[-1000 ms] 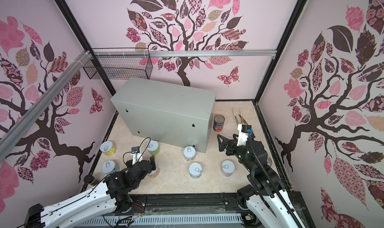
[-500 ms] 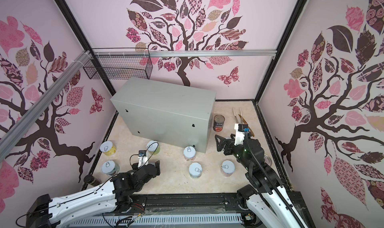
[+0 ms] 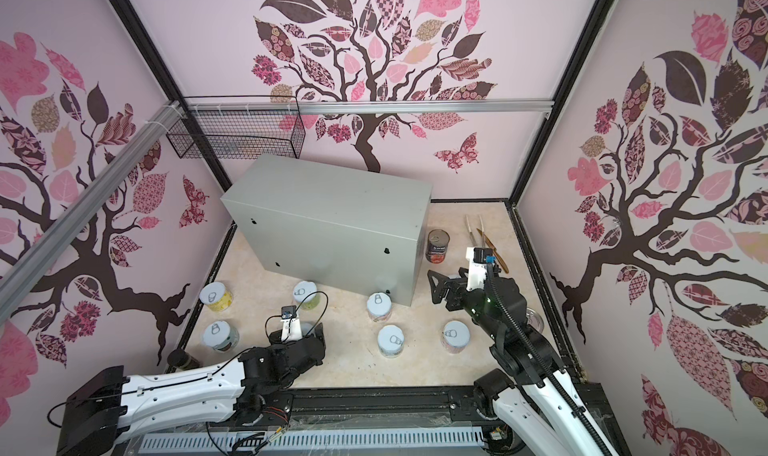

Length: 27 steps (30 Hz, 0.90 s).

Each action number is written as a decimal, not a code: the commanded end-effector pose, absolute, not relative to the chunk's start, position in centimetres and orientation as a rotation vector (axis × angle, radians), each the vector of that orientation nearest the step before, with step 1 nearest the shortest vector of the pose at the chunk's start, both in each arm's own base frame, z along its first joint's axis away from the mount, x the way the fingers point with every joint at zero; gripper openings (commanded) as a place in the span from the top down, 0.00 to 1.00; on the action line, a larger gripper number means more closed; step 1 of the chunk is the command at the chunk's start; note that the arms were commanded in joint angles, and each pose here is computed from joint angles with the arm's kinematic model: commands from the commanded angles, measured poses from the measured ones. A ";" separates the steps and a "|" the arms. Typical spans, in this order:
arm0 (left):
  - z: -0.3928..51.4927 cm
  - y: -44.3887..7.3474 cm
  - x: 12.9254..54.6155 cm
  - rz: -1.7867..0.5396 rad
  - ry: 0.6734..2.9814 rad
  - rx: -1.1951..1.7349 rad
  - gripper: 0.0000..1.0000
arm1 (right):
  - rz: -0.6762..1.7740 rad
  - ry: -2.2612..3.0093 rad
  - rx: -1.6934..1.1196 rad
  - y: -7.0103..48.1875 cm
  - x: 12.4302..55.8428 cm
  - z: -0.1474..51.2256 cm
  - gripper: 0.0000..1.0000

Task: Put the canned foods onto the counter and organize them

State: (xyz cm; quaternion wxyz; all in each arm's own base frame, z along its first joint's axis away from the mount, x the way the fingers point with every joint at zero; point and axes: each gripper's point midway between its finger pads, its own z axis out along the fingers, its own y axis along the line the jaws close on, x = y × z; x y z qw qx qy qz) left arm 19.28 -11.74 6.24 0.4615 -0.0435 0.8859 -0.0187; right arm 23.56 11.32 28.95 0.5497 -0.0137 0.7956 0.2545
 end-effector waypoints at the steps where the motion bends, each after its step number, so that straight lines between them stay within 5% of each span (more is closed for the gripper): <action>1: 5.3 -11.4 19.3 -0.043 2.162 -0.140 0.02 | 0.609 1.830 -0.038 11.4 23.7 31.3 0.00; 19: 1.7 -11.0 19.8 -0.010 2.262 -0.181 0.06 | 0.616 1.838 -0.043 11.7 23.8 31.3 0.00; 27: 1.7 -11.6 20.1 0.014 2.269 -0.154 0.19 | 0.620 1.839 -0.034 11.6 23.7 31.0 0.00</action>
